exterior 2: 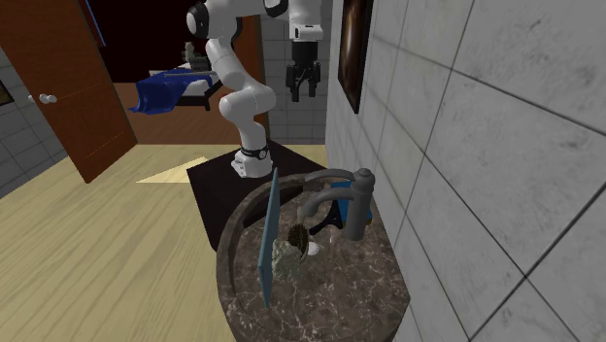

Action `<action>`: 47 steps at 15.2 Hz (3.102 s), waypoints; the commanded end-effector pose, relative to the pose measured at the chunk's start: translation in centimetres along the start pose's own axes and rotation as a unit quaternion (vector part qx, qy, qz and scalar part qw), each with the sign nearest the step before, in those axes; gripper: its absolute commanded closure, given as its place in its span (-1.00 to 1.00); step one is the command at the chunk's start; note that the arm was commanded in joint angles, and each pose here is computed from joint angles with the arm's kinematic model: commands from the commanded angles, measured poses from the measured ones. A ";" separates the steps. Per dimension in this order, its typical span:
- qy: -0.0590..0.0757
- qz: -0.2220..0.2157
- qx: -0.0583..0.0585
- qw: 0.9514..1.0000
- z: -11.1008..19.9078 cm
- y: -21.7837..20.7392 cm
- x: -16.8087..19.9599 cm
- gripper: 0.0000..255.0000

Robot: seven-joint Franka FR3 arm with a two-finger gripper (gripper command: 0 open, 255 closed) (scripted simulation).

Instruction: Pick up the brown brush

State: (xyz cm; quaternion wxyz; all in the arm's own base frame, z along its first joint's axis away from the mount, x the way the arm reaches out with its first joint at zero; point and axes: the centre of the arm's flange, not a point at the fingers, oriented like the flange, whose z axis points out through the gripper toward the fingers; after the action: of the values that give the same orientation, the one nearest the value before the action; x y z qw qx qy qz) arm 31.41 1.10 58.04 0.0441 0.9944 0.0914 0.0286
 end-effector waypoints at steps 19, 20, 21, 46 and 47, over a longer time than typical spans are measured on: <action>0.024 0.208 -0.012 0.978 22.8 5.3 2.9 -1.00; 0.025 0.220 -0.013 0.975 24.0 5.6 3.0 -1.00; 0.026 0.231 -0.013 0.973 25.3 6.0 3.2 -1.00; 0.040 0.352 -0.021 0.935 43.3 9.7 3.9 1.00; 0.040 0.352 -0.021 0.935 43.3 9.6 3.9 1.00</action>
State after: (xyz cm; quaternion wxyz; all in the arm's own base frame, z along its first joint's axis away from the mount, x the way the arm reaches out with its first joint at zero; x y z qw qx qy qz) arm 39.96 -11.11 16.30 0.0473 0.9600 -0.2613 0.0887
